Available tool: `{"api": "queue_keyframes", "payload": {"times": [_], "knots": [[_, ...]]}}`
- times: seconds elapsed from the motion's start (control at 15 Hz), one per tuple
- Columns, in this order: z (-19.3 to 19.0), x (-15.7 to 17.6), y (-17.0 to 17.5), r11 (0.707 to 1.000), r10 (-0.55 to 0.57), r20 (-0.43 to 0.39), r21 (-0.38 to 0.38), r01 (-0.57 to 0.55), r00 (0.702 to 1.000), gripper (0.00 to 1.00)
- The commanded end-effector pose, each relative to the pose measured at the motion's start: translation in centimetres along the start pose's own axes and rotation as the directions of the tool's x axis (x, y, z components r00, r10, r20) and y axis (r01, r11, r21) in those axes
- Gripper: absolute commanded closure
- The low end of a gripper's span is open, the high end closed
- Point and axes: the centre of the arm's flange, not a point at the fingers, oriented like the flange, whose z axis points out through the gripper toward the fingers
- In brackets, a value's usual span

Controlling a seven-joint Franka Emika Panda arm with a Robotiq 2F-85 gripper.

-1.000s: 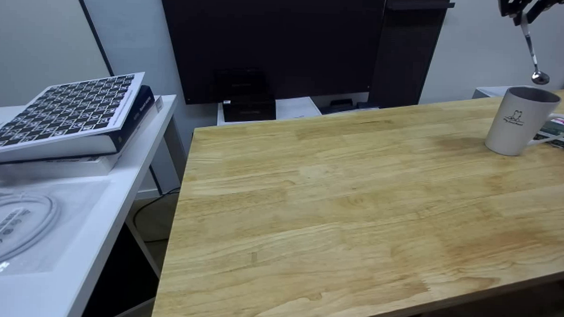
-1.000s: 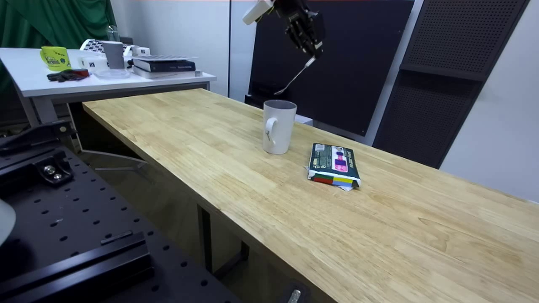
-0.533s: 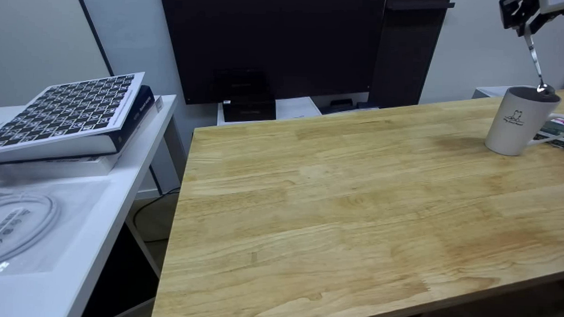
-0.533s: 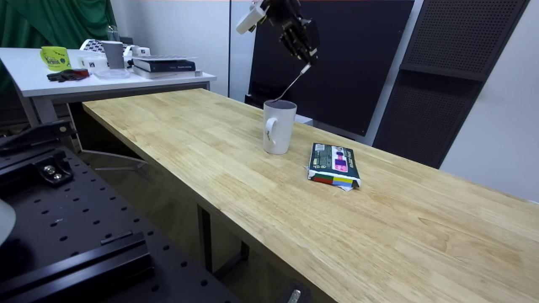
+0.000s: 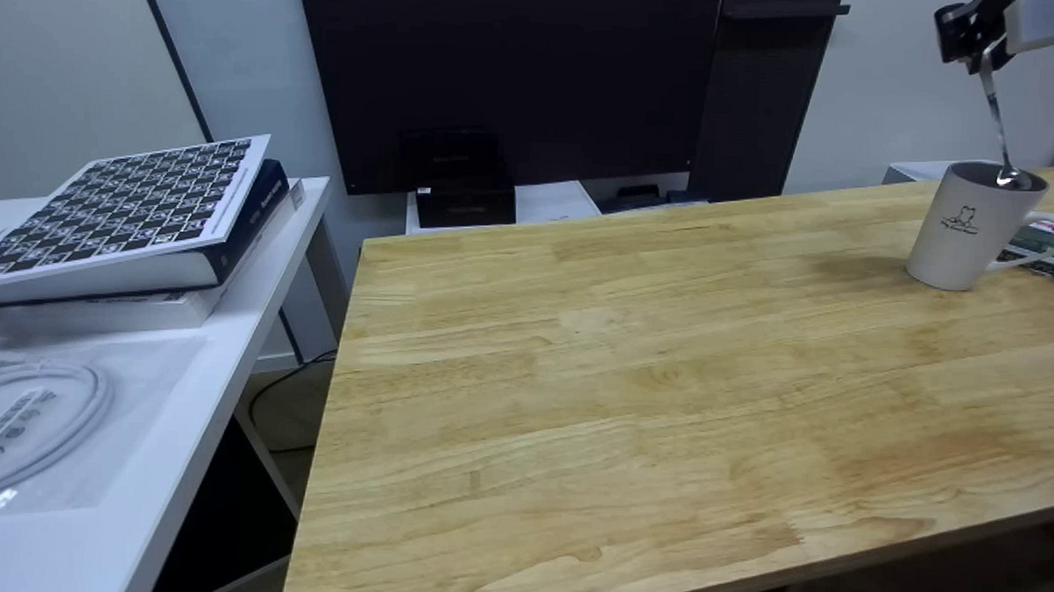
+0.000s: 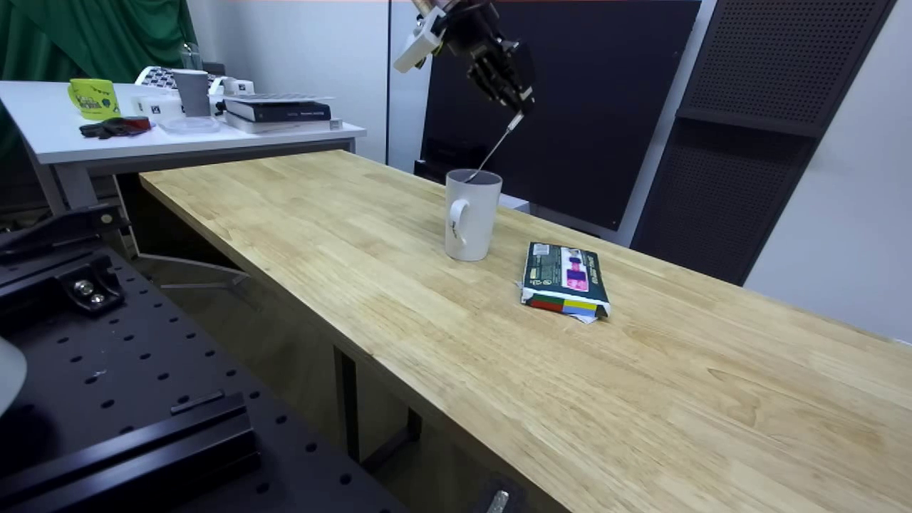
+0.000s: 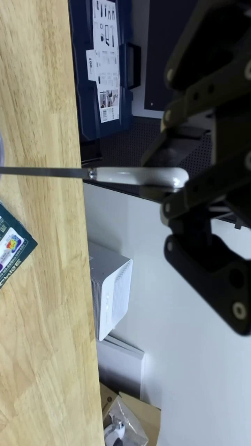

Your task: Pick up the spoon and put it in the mug

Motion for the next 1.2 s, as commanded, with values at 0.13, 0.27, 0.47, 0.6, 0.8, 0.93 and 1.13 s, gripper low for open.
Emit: {"api": "queue_keyframes", "payload": {"times": [0.13,0.27,0.47,0.6,0.8,0.93,1.13], "knots": [[-0.6,-1.3,0.0,0.994,0.107,-0.084,0.016,-0.106,0.991,0.95],[-0.7,-1.5,0.0,0.988,0.156,-0.089,0.030,-0.154,0.984,0.95],[-0.7,-2.2,0.1,0.978,0.209,-0.131,0.043,-0.205,0.969,0.95],[-0.5,-2.7,0.2,0.976,0.218,-0.158,0.046,-0.213,0.963,0.95],[-0.2,-3.9,0.2,0.979,0.204,-0.174,0.036,-0.201,0.963,0.95],[0.0,-4.8,0.2,0.981,0.195,-0.168,0.026,-0.194,0.966,0.95],[0.2,-6.2,0.2,0.984,0.179,-0.161,0.005,-0.180,0.971,0.95]]}}
